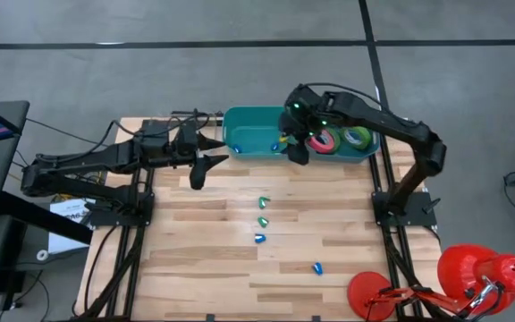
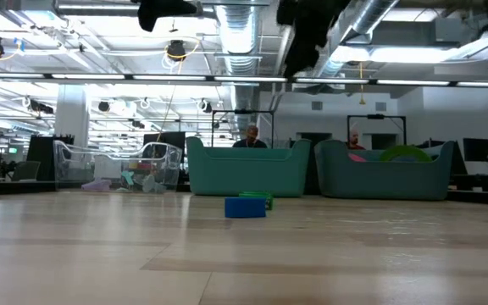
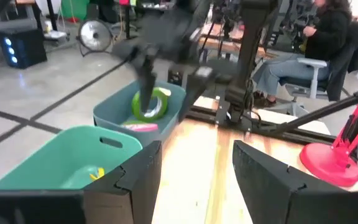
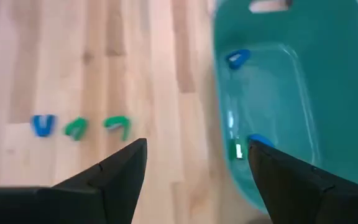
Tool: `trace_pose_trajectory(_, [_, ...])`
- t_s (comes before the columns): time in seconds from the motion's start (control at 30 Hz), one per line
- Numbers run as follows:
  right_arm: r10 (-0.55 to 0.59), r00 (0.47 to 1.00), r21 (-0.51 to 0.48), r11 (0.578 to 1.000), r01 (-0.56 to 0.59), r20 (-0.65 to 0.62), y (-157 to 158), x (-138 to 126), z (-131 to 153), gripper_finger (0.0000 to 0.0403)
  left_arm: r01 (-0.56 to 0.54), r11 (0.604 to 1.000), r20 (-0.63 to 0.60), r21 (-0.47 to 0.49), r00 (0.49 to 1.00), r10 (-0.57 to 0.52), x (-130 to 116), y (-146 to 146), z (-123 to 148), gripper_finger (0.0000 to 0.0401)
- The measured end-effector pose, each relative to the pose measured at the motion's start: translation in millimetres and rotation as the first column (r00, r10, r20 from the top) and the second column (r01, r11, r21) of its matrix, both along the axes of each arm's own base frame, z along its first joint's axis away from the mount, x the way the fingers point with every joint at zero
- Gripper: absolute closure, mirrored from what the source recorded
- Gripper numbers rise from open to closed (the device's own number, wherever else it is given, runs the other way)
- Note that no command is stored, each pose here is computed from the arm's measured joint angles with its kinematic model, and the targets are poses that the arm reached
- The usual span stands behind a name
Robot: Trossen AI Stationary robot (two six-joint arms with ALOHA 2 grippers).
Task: Pick and place Stapler, Stapler remover, tape
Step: Put the blue stapler into the green bin
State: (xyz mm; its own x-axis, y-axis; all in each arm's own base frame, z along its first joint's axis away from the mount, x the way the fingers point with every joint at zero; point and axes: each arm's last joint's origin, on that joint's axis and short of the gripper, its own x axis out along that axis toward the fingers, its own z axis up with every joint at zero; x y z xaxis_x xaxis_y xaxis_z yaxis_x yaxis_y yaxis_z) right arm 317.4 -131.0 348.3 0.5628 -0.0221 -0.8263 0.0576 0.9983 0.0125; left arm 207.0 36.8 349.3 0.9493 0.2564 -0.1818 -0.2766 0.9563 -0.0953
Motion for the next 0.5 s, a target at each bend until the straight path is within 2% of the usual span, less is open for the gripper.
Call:
trace_pose_trajectory(0.3, [0.021,0.996,-0.015,1.000,-0.020,0.090,49.5,-23.4,39.7,0.0133,0.000,1.000,-0.010,-0.003,1.000,0.000,2.2,0.4,-2.9,0.0215])
trace_pose_trajectory(0.5, [0.054,0.996,0.014,0.998,-0.056,0.067,76.6,-30.7,34.5,0.0133,0.000,1.000,-0.012,-0.003,1.000,0.000,2.2,0.4,-3.0,0.0215])
